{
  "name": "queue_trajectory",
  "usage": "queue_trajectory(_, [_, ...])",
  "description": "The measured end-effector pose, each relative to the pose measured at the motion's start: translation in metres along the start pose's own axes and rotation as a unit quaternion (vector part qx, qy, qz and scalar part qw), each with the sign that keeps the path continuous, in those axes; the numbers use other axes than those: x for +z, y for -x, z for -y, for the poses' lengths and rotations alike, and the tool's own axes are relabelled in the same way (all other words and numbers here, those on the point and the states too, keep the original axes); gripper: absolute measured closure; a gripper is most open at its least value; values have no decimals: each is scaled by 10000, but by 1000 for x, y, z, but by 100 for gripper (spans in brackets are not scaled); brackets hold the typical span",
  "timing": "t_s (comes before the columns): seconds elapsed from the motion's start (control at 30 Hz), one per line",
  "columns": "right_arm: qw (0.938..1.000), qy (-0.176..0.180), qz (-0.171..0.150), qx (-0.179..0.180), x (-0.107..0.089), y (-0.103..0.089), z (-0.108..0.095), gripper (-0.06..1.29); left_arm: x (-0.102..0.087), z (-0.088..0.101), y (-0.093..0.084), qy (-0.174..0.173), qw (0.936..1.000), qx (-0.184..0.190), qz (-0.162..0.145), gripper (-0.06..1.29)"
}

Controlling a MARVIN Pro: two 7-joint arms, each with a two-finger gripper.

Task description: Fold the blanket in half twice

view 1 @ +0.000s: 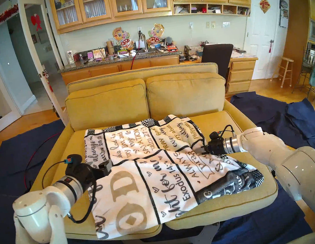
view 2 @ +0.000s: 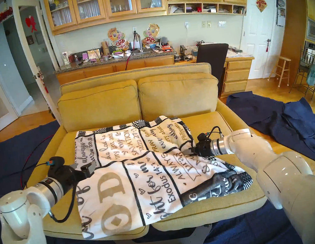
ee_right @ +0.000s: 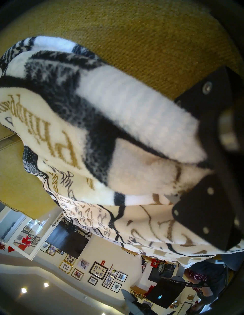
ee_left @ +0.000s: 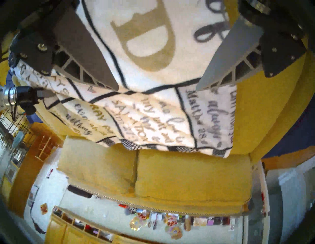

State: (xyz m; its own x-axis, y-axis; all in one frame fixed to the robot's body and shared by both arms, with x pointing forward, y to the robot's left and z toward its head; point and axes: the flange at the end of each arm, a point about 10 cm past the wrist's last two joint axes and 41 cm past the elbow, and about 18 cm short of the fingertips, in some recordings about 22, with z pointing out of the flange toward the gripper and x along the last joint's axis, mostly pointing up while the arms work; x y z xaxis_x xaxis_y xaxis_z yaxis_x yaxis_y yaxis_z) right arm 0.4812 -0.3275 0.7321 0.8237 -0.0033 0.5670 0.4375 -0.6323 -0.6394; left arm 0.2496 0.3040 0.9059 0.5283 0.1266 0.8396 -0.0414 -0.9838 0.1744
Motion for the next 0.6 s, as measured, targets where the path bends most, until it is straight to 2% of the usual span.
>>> queue_trajectory(0.13, [10000,1,-4,-2,0,0,0,106,1,31,-3,-289,9994,-184,109,0])
queue_trajectory(0.33, [10000,2,-7,-6,0,0,0,106,-1,76,-12,-639,9971,-403,-6,0])
queue_trajectory(0.5, [10000,3,-8,-9,0,0,0,106,2,110,-16,-821,9947,-613,-28,0])
queue_trajectory(0.6, [10000,3,-9,-10,0,0,0,106,6,124,-17,-843,9938,-728,-15,0])
